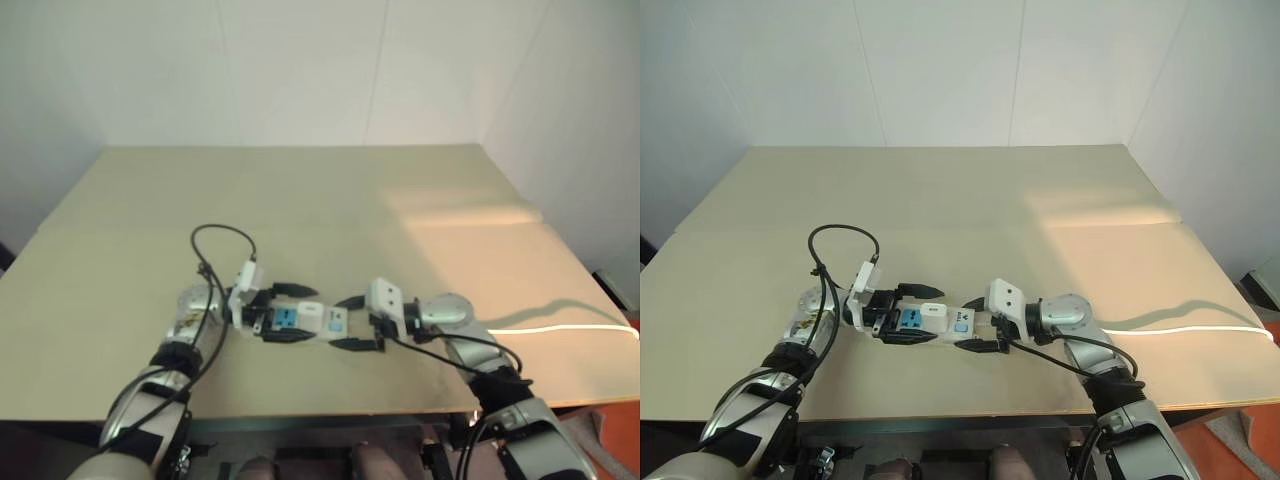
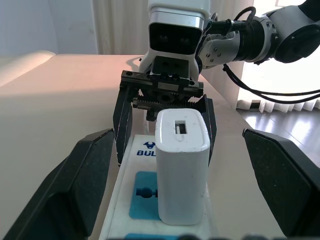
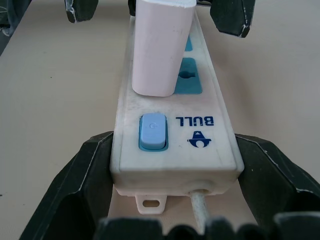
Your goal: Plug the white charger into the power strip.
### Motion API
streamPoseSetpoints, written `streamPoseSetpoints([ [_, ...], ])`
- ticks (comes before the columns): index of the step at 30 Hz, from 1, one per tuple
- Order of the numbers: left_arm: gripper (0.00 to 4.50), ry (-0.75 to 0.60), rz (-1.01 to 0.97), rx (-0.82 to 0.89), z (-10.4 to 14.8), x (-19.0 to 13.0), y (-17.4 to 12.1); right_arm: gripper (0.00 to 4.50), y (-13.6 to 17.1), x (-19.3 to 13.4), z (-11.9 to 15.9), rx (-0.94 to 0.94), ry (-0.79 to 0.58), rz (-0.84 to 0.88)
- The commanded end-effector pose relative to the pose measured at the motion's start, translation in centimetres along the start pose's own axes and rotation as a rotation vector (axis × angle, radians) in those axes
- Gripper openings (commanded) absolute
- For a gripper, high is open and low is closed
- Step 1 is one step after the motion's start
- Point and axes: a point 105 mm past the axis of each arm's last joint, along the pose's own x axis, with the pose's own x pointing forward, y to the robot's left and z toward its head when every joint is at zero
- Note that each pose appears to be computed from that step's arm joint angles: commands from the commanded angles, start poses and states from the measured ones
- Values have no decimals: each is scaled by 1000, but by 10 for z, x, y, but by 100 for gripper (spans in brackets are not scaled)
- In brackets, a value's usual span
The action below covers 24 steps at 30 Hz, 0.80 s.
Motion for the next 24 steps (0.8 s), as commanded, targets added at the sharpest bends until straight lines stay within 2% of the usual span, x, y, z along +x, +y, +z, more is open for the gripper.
streamPoseSetpoints([
  [1,446,-12,-11,19,13,-6,0,345,3,6,7,-33,-27,12],
  [3,446,-1,-41,-3,22,-12,-5,345,3,6,8,-29,-29,15],
  [6,446,-69,-3,47,47,-27,-3,345,-3,4,8,-22,-23,-17],
  [8,450,-81,15,66,56,-37,-3,417,-2,1,9,-8,-28,1],
  [10,450,-77,27,79,62,-43,-3,445,-3,-1,10,-6,-32,7],
  [17,450,-57,104,133,79,-70,-2,445,-11,-17,21,-29,-54,-15],
  [24,450,30,155,108,71,-93,-17,445,-13,-67,36,-78,-21,-50],
])
